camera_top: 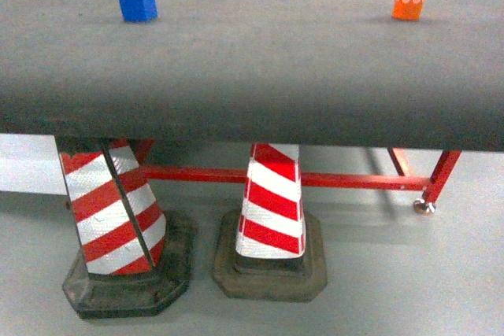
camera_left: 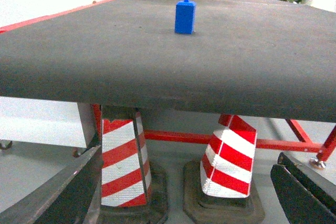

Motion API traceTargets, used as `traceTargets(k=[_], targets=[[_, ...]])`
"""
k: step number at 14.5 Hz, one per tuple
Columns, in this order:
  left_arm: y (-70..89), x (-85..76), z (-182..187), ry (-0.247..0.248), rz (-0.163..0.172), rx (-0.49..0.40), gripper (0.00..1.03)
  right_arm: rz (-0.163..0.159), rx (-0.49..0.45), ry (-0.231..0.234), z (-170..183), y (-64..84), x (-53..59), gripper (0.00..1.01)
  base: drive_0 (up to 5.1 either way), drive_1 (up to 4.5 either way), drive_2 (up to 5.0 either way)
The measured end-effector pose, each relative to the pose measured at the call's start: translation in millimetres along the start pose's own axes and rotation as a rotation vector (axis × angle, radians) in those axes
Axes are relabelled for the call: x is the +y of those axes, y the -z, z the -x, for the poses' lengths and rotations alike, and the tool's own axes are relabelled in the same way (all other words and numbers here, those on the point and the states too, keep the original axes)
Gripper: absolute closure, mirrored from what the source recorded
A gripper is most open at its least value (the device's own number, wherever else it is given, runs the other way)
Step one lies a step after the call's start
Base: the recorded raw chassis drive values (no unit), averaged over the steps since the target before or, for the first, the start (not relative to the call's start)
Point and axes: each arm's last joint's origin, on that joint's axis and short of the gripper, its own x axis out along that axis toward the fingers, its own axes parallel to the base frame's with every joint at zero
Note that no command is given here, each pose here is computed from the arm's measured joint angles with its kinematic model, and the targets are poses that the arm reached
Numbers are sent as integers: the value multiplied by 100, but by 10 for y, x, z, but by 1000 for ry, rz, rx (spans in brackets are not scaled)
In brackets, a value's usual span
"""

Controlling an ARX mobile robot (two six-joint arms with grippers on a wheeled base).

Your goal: Sort blue parts and orange caps into right shelf containers

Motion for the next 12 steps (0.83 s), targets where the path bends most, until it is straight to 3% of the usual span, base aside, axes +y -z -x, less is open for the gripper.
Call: traceTargets(k=[12], targets=[[-3, 0, 0, 1, -1, -2, 5, 0, 1, 0, 0, 1, 0, 3, 0, 0, 0]])
